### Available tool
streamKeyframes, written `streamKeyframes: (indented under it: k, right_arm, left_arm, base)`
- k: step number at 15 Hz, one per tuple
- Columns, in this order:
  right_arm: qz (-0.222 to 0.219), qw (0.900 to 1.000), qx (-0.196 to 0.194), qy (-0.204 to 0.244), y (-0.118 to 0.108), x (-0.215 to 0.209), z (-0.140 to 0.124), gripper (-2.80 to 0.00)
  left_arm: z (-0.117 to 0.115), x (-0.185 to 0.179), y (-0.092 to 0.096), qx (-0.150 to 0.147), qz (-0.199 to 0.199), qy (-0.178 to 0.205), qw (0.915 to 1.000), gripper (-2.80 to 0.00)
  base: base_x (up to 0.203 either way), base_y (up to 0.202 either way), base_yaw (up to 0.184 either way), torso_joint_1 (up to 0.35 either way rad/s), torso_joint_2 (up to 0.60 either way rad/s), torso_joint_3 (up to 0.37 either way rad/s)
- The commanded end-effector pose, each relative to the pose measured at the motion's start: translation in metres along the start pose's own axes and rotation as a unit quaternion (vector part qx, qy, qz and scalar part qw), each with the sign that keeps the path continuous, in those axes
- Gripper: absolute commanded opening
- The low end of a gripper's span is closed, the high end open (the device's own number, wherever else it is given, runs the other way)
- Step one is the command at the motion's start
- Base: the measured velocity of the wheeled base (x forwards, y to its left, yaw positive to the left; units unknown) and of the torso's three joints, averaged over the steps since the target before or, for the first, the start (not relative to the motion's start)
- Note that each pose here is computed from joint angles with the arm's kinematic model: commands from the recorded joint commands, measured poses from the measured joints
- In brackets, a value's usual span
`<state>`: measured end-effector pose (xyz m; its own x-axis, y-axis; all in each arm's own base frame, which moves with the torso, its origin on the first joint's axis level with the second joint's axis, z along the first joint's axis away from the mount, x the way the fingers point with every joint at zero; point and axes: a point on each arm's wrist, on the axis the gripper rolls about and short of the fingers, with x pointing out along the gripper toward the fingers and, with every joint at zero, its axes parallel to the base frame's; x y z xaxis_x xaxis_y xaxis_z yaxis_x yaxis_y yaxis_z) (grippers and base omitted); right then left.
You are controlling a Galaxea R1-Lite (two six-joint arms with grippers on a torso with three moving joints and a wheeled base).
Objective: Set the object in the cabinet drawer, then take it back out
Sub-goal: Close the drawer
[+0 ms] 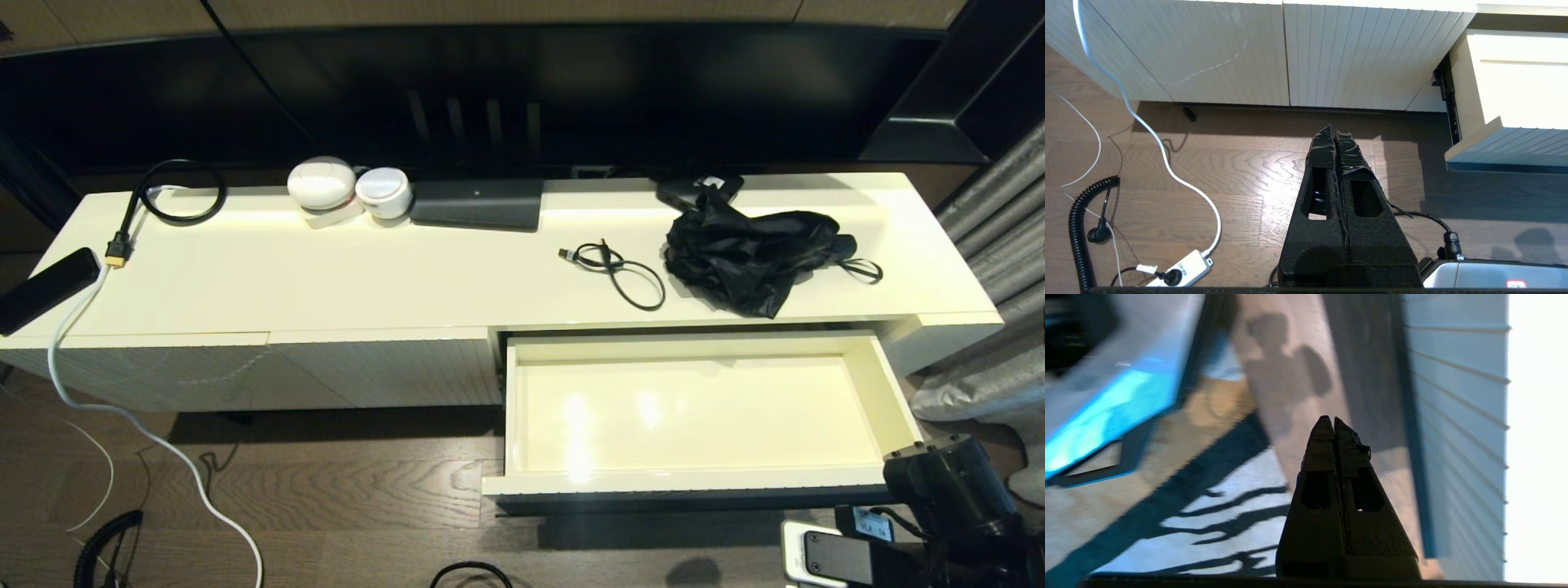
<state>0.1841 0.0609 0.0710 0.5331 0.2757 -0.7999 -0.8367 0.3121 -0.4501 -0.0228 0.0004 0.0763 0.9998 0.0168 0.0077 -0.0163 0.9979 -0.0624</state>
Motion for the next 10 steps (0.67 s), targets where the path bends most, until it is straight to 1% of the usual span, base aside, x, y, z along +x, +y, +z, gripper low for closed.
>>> streamKeyframes:
  k: [1,4,5,7,10]
  right_arm:
    - [0.006,1.000,-0.002,0.019,-0.001,0.015,-0.001,-2.80]
    - [-0.029,0.999,-0.003,0.023,-0.009,0.031,0.000,-2.80]
    - [-0.044,0.999,0.002,0.019,-0.012,0.035,0.002,-2.80]
    - [-0.071,0.997,0.027,0.003,-0.019,0.038,0.006,-2.80]
    - [-0.109,0.993,0.034,-0.006,-0.024,0.033,0.010,-2.80]
  left_arm:
    - [0.000,0.000,0.000,0.000,0.001,0.000,1.0000,-2.80]
    - [0.000,0.000,0.000,0.000,0.001,0.000,1.0000,-2.80]
    - [0.000,0.000,0.000,0.000,0.000,0.000,1.0000,-2.80]
    - [0.000,0.000,0.000,0.000,0.001,0.000,1.0000,-2.80]
    - [0.000,0.000,0.000,0.000,0.000,0.000,1.0000,-2.80]
  base:
    - [0.000,0.000,0.000,0.000,0.00,0.000]
    - [0.000,0.000,0.000,0.000,0.00,0.000]
    - [0.000,0.000,0.000,0.000,0.00,0.000]
    - [0.000,0.000,0.000,0.000,0.00,0.000]
    - [0.000,0.000,0.000,0.000,0.00,0.000]
